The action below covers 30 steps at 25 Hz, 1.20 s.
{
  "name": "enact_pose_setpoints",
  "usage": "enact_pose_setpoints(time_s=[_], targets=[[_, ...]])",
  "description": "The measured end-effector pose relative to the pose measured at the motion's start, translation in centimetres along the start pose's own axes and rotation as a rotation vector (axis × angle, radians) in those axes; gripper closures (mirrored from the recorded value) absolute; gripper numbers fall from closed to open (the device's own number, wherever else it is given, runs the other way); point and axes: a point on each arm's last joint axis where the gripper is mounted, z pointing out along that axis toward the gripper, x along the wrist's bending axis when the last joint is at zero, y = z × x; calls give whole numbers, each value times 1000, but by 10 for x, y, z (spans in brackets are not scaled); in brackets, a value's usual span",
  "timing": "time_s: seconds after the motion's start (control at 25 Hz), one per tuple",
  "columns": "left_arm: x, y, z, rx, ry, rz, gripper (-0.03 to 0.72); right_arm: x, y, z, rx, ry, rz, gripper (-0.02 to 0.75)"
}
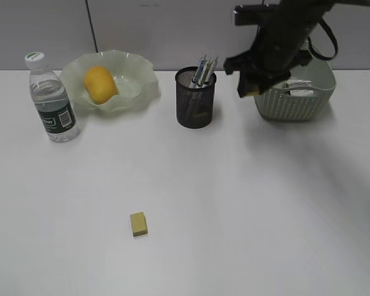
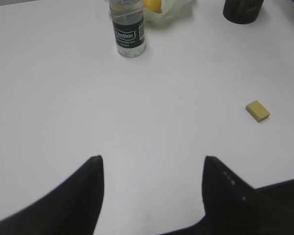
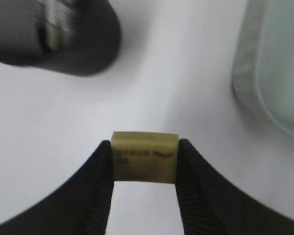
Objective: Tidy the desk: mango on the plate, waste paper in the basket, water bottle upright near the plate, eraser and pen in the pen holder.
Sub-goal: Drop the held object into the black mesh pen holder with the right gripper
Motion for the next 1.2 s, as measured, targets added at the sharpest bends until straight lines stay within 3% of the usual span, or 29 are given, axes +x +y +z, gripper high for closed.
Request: enact_pose_setpoints(time_s=[0.24,0.48,1.2], targets=[[0,0,0,0,0,0,212,47,37,-44,-201,64,-74,425],[0,0,0,0,0,0,214,55,52,-59,-329,85,-72,425],[0,0,0,0,0,0,222,53,44,39,-250,74,-42,425]])
